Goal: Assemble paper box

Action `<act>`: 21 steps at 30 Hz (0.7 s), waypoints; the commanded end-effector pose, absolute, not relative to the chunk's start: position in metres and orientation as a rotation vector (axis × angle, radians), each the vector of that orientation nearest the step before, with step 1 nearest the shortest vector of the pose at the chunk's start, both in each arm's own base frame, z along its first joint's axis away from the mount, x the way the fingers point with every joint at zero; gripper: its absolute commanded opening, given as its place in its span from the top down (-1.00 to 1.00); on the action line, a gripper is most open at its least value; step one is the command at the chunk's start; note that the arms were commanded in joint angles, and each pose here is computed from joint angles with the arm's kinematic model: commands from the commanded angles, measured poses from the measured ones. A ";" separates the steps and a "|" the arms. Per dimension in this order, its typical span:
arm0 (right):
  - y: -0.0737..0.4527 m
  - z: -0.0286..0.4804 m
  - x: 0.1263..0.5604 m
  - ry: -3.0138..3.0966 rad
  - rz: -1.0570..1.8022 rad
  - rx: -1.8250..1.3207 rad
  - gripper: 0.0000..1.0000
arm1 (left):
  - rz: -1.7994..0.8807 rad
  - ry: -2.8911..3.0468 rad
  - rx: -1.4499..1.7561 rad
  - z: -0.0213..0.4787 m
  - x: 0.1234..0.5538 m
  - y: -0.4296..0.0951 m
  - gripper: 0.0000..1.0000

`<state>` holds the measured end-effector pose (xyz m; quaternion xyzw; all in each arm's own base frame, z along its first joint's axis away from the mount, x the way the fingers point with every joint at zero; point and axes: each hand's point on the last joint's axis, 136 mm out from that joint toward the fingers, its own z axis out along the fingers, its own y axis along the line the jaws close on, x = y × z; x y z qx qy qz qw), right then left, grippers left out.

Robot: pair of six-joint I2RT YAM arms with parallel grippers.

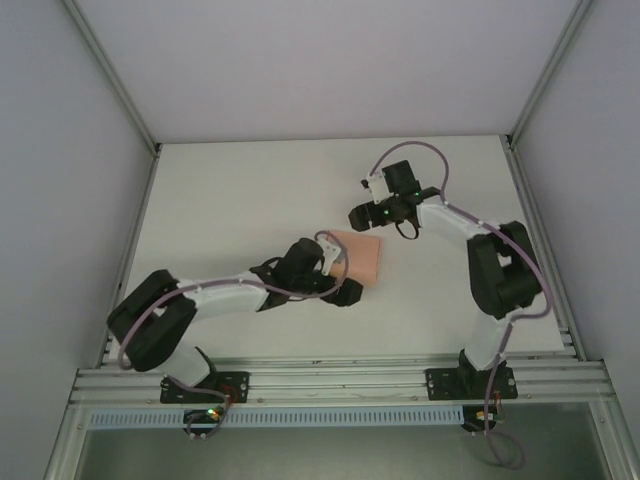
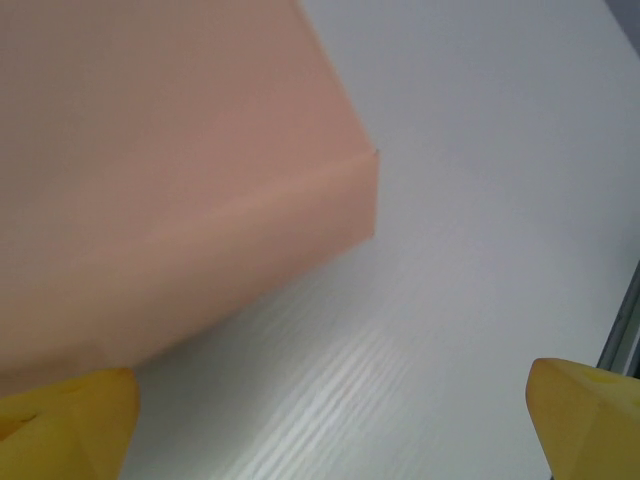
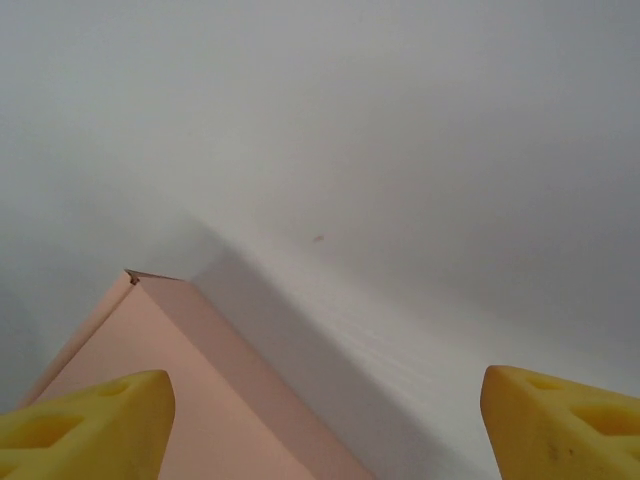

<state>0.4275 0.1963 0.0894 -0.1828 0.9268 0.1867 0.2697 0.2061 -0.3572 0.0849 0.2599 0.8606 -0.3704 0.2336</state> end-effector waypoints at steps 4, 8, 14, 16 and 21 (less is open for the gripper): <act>0.217 0.055 0.411 2.679 0.716 -0.458 -0.52 | -1.066 2.323 0.763 0.085 0.217 -0.384 -1.00; 0.224 0.033 0.398 2.770 0.787 -0.463 -0.36 | -1.052 2.322 0.776 0.079 0.222 -0.388 -1.00; 0.232 0.008 0.363 2.908 0.871 -0.470 -0.15 | -0.969 2.275 0.810 0.069 0.237 -0.391 -1.00; 0.232 0.004 0.352 2.944 0.900 -0.459 -0.10 | -0.929 2.252 0.823 0.066 0.242 -0.390 -1.00; 0.230 -0.006 0.330 3.007 0.931 -0.454 0.01 | -0.823 2.181 0.866 0.055 0.245 -0.384 -1.00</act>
